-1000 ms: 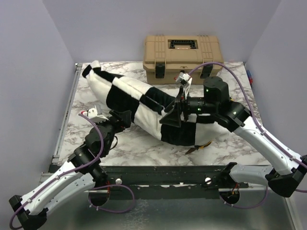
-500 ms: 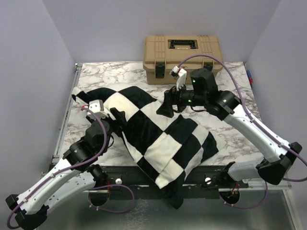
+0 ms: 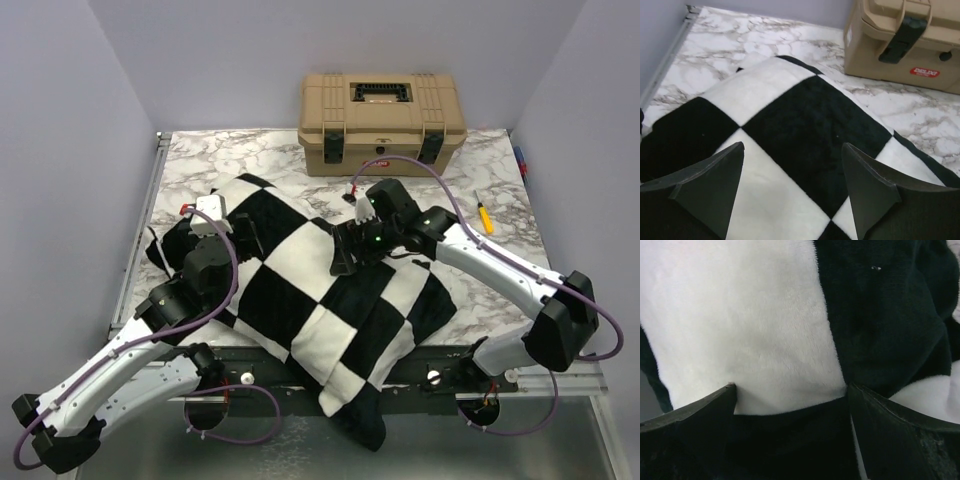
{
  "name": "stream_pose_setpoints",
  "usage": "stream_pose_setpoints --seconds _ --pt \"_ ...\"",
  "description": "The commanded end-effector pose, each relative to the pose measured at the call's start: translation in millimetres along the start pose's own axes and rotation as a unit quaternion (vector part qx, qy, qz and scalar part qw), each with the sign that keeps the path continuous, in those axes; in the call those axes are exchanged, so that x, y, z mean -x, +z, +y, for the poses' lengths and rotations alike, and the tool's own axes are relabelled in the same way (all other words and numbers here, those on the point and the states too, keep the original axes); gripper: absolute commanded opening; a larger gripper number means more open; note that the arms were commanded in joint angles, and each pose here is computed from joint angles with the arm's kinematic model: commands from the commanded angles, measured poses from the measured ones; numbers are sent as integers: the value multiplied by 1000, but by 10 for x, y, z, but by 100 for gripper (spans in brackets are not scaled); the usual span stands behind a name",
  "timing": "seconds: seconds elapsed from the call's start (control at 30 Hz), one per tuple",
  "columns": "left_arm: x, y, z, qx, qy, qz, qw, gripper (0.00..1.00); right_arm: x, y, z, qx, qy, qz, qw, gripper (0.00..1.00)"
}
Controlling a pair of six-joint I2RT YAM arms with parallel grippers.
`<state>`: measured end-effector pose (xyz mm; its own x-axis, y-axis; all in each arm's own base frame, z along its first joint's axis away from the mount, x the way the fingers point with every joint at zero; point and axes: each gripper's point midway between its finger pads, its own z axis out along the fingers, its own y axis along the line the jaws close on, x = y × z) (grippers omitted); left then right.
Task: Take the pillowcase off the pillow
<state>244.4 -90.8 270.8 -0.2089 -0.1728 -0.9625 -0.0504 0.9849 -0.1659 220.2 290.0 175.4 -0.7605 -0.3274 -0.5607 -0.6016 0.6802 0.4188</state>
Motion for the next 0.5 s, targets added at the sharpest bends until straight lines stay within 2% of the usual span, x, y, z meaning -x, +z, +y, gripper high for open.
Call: stream_pose_setpoints --seconds 0.0,0.1,0.17,0.2,0.27,0.33,0.47 --pt "369 -41 252 61 36 -58 996 80 -160 312 -47 15 19 40 999 100" --pt "357 -9 257 63 46 -71 994 80 -193 511 -91 20 26 60 998 98" --pt "269 29 229 55 50 -70 995 80 -180 609 -95 25 27 66 997 89" --pt "208 49 209 49 57 -66 995 80 -168 652 -86 28 27 69 997 79" --pt "104 82 200 43 72 -57 995 80 -93 721 -39 38 25 64 997 53" --pt "43 102 221 45 86 -51 994 80 18 774 33 51 21 52 997 33" --pt "35 95 203 35 81 -52 995 80 374 838 183 64 9 11 998 10"
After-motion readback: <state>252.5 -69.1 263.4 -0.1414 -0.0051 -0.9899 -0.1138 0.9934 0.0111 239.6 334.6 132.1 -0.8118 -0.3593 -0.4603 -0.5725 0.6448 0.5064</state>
